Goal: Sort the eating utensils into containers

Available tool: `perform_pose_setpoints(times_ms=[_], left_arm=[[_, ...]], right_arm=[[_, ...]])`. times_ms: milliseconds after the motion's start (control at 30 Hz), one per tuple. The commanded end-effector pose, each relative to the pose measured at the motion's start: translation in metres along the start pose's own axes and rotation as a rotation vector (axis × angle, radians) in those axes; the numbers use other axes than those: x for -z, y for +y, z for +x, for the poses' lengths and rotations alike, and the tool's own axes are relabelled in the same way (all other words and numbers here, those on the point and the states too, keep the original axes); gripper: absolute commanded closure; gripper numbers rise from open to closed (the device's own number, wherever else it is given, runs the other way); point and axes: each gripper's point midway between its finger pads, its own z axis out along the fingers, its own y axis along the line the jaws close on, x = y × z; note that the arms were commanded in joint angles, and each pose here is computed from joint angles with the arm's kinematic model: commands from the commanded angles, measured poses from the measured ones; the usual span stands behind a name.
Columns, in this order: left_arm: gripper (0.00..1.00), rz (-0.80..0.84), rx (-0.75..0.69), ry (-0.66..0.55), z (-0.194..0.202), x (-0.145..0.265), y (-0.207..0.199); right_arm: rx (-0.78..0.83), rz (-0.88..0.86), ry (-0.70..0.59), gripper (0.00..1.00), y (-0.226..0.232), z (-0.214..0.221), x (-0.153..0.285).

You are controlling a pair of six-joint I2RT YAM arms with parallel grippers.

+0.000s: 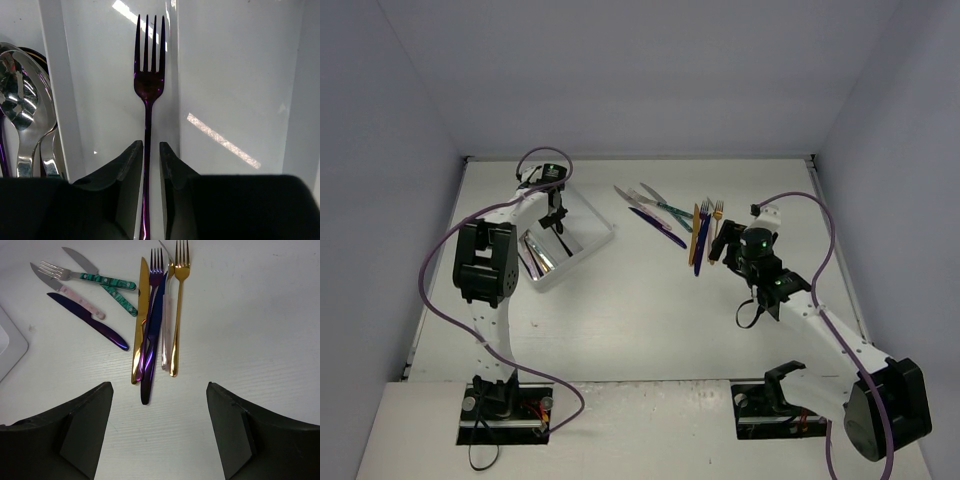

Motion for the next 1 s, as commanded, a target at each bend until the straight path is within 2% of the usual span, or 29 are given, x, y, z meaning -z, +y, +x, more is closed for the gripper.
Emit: perform_pose_setpoints(times_ms=[0, 267, 400, 567, 700, 800, 867, 900, 967], left_arm=[[0.80, 0.059, 0.046, -0.047, -0.023, 0.017, -0.009], [0.63, 0.169, 0.074, -0.058, -0.036, 0.055, -0.019], [0.51, 0.330, 0.057, -0.149, -0.064, 0.104, -0.033], [0.34, 0.442, -0.069, -0.263, -0.091, 0.168, -0.034], [0.26, 0.452, -0.184, -0.384, -0.106, 0.216, -0.007], [0.22, 0.450, -0.230, -0.424, -0.104, 0.234, 0.011], [0.19, 0.463, -0.286, -0.453, -0.094, 0.247, 0.029], [0.19, 0.458, -0.325, -0.435, -0.082, 0.241, 0.035], [0.17, 0.451, -0.360, -0.422, -0.063, 0.238, 0.051]], right_arm=[[-0.023, -0.008, -0.029, 0.27, 0.003, -0.008, -0.004], [-0.021, 0.026, -0.023, 0.27, 0.000, -0.010, -0.013], [-0.032, 0.076, 0.012, 0.28, -0.005, -0.004, -0.029], [-0.034, 0.136, 0.050, 0.31, -0.013, -0.004, -0.055], [-0.042, 0.197, 0.052, 0.41, -0.025, -0.016, -0.081], [-0.028, 0.239, 0.052, 0.50, -0.033, -0.023, -0.098], [-0.015, 0.245, 0.080, 0.60, -0.035, -0.021, -0.118], [-0.009, 0.249, 0.082, 0.63, -0.034, -0.023, -0.125], [-0.002, 0.246, 0.078, 0.64, -0.031, -0.030, -0.139]])
